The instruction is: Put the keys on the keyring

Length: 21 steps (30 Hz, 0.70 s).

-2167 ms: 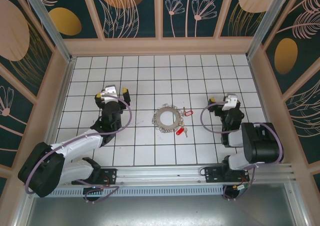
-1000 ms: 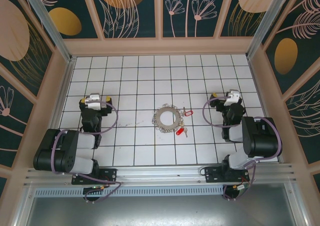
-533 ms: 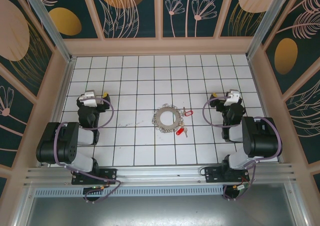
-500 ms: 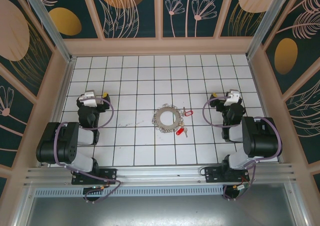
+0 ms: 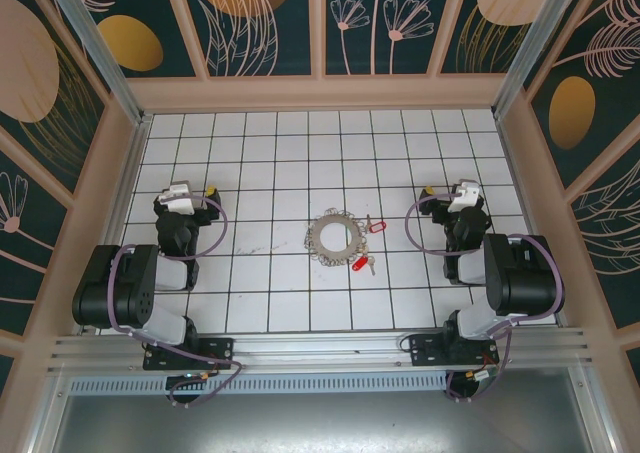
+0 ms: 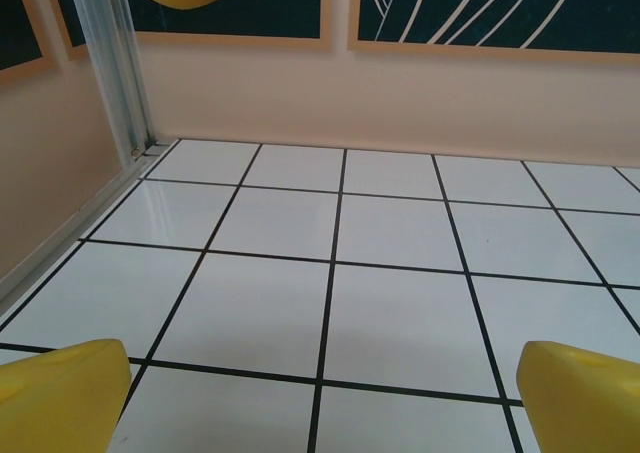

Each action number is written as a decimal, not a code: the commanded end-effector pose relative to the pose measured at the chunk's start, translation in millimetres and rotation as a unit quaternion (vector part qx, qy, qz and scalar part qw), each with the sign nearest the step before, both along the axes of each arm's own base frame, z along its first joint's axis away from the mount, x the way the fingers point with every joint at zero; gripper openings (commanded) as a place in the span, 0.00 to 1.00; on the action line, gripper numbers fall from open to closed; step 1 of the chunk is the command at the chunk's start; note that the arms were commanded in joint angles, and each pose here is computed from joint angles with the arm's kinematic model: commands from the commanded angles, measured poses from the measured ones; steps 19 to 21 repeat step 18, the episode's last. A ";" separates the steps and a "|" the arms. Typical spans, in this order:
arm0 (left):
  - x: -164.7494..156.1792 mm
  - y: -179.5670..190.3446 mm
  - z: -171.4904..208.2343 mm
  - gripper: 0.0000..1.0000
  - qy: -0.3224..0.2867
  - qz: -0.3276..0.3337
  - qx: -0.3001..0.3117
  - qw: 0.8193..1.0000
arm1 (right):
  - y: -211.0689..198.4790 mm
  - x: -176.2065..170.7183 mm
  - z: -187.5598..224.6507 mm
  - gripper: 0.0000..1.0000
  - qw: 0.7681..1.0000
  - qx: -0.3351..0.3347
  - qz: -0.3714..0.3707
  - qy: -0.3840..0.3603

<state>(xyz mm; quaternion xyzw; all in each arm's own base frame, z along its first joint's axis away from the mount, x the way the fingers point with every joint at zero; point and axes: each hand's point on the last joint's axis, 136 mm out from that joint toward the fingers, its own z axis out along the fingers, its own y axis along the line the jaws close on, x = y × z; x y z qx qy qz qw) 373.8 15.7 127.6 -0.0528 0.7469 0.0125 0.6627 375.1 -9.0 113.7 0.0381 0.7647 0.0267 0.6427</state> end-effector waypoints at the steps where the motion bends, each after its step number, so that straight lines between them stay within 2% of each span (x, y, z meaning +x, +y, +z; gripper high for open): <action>1: 4.1 1.2 7.7 0.99 -0.013 0.000 -0.008 1.000 | 1.7 2.9 6.8 0.99 1.000 0.010 0.004 -0.011; 21: 4.1 1.2 7.7 0.99 -0.013 0.000 -0.008 1.000 | 1.7 3.0 6.5 0.99 1.000 0.010 0.004 -0.011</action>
